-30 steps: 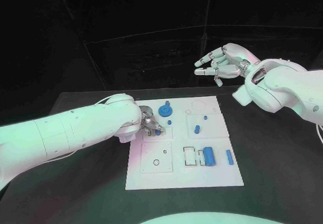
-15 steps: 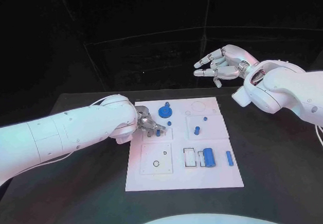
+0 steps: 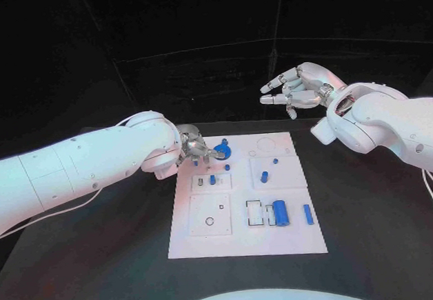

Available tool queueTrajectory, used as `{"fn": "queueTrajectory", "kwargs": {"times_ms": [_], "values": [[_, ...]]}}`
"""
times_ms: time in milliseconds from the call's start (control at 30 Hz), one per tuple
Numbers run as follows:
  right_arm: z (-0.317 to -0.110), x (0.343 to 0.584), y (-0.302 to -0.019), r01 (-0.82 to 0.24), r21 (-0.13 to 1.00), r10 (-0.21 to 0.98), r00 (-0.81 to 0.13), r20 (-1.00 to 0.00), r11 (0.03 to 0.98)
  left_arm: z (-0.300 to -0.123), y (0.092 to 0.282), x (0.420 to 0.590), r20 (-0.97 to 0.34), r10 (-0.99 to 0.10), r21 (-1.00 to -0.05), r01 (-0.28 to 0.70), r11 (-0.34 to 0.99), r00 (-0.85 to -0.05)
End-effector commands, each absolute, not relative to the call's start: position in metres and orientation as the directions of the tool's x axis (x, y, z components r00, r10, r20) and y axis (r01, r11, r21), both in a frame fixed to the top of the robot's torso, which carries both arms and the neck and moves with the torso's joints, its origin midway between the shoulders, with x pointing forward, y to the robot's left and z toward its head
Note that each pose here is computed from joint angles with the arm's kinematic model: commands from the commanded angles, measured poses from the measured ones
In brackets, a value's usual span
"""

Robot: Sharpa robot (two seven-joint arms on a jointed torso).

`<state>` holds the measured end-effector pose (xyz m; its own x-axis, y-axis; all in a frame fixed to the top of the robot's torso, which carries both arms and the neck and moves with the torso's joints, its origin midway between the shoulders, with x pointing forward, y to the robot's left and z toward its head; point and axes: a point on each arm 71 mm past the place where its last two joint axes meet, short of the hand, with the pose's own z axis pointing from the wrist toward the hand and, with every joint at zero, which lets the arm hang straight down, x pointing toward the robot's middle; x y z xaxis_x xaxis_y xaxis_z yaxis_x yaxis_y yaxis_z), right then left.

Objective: Assemble the parts on the task board

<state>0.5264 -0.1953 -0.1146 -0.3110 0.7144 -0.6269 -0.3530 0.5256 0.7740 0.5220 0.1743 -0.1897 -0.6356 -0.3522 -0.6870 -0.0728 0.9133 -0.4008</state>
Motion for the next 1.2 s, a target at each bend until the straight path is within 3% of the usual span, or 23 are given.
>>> {"fn": "queueTrajectory", "kwargs": {"times_ms": [33,467,1200], "values": [[-0.114,0.527,-0.195,-0.358,0.773,0.711,-0.316,-0.628,0.523,-0.182,0.178,0.532,-0.673,-0.310,-0.381,-0.045,0.923,-0.672],[-0.114,0.528,-0.192,-0.358,0.774,0.710,-0.321,-0.627,0.522,-0.175,0.195,0.575,-0.701,-0.265,-0.296,-0.068,0.953,-0.662],[-0.114,0.528,-0.187,-0.363,0.775,0.707,-0.330,-0.625,0.516,-0.196,0.199,0.591,-0.705,-0.175,-0.159,-0.086,0.983,-0.688]]}}
